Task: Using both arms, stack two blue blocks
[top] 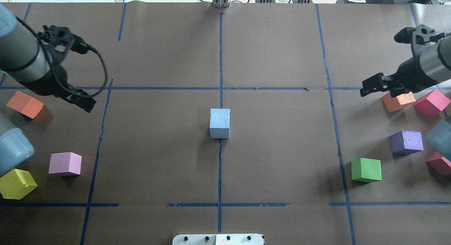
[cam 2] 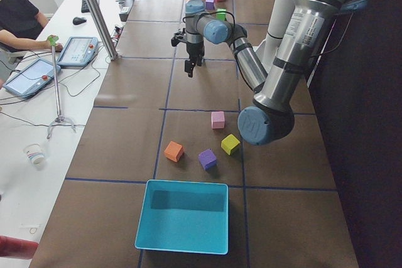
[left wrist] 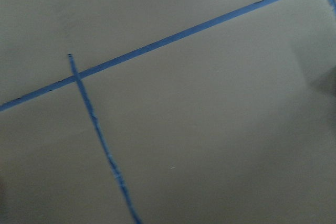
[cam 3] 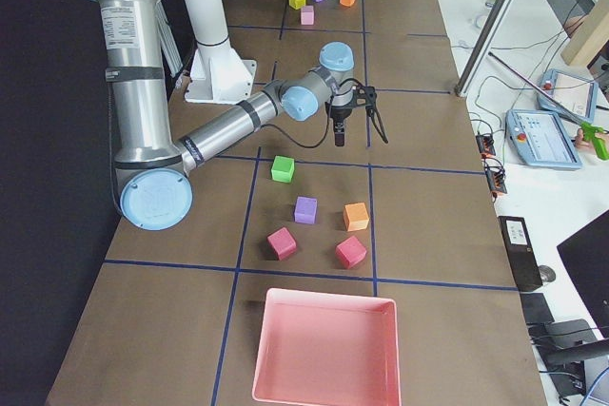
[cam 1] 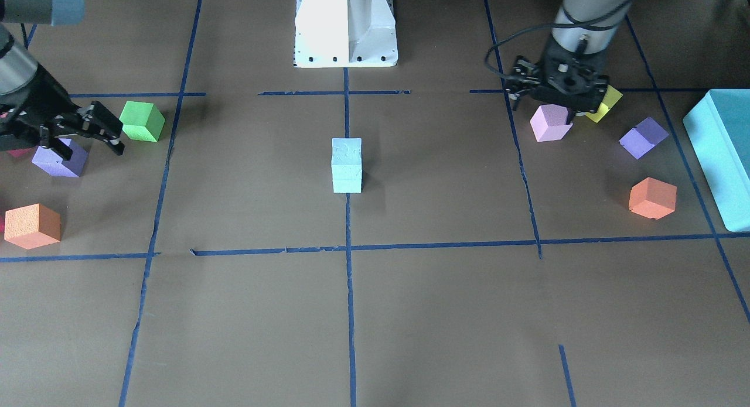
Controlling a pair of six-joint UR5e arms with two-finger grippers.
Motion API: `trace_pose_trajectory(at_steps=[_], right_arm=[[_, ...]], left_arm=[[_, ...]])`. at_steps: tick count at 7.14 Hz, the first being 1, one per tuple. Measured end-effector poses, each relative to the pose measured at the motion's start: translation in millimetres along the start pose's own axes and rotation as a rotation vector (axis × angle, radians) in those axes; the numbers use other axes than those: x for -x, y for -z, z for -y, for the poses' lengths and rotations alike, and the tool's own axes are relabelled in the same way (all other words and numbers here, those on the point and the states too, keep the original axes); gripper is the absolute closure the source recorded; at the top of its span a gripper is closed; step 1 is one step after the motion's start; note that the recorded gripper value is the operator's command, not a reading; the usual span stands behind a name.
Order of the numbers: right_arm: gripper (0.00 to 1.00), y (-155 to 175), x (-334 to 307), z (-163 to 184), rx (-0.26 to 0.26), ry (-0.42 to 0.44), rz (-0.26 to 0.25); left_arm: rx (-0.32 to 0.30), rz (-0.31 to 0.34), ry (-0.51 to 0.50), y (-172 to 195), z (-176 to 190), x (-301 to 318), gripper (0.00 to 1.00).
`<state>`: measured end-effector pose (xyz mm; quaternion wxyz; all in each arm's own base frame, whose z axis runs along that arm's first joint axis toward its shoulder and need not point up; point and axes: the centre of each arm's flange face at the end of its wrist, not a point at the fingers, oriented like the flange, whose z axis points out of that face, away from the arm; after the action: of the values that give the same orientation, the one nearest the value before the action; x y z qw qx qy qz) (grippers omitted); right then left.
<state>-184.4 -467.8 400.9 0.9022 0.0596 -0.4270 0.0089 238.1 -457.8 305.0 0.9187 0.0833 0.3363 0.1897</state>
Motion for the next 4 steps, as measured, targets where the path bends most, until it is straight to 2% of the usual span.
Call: trace_pose_trajectory(at_steps=[2, 4], right_arm=[[0.0, 22, -74, 4, 0.012, 0.036, 0.005], [0.0, 32, -123, -7, 0.027, 0.048, 0.009]], left_arm=[[0.041, -0.025, -0.009, -17, -15, 132, 0.0], [0.027, -0.074, 0.019, -16, -36, 288, 0.0]])
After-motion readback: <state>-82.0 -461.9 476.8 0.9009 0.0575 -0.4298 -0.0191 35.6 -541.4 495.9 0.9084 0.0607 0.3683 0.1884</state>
